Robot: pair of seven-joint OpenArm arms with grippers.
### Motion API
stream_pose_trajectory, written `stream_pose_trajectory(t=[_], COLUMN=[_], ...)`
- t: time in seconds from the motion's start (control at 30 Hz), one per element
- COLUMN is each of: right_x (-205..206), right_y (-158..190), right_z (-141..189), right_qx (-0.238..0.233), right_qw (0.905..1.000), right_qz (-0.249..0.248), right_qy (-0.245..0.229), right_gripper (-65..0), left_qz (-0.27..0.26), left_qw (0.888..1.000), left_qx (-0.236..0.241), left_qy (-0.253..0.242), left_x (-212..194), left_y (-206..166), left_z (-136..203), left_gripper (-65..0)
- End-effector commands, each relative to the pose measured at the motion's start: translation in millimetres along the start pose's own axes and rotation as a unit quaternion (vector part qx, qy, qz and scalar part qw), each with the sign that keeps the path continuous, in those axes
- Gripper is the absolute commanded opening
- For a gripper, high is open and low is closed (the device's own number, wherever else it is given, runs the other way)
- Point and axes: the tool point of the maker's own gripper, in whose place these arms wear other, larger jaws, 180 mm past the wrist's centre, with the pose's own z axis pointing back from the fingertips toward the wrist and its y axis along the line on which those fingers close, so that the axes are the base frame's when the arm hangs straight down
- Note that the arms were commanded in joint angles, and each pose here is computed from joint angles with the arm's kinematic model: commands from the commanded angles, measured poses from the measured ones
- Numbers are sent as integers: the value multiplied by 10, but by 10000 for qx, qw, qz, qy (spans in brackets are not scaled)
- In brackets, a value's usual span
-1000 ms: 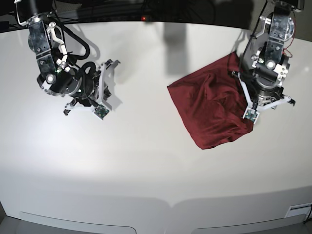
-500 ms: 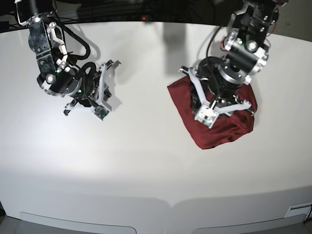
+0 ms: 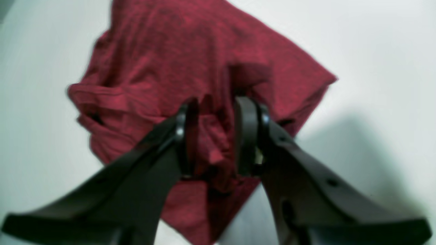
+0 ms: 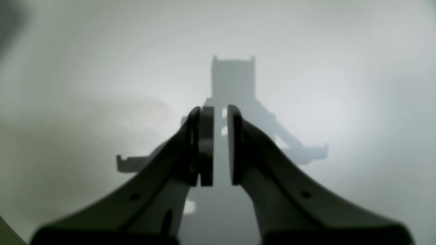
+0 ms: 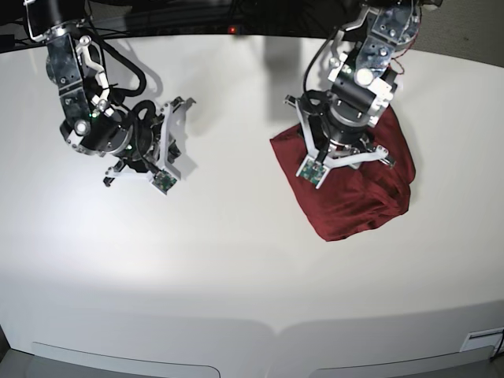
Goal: Fold the T-shirt properly
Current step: 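Press down on the folded bundle with the left gripper, then grasp the bundle's edge with the left gripper and lift slightly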
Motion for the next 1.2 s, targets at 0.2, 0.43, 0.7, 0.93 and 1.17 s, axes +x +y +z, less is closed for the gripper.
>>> stream_pose_trajectory(t=[0.2, 0.43, 0.7, 0.93, 1.17], right_x=[122, 109, 76, 75, 76], right_y=[-93, -92, -91, -92, -92], right_z=[59, 58, 57, 58, 58], right_qx=[-112, -111, -109, -110, -110], right_qw=[9997, 9998, 9999, 9999, 9999], right_qz=[38, 38, 35, 36, 36], right_qy=[-200, -168, -78, -73, -75], right_gripper=[-585, -585, -585, -585, -585], left_qz=[-82, 63, -65, -16, -14], left_qw=[9994, 9997, 9995, 9995, 9993], left_qx=[255, 69, 240, 274, 278], left_qy=[-198, -214, -190, 162, 239], left_x=[116, 118, 53, -168, -193], left_y=[116, 50, 124, 97, 100], left_z=[24, 20, -32, -157, -153], left_gripper=[-338, -319, -319, -320, -376])
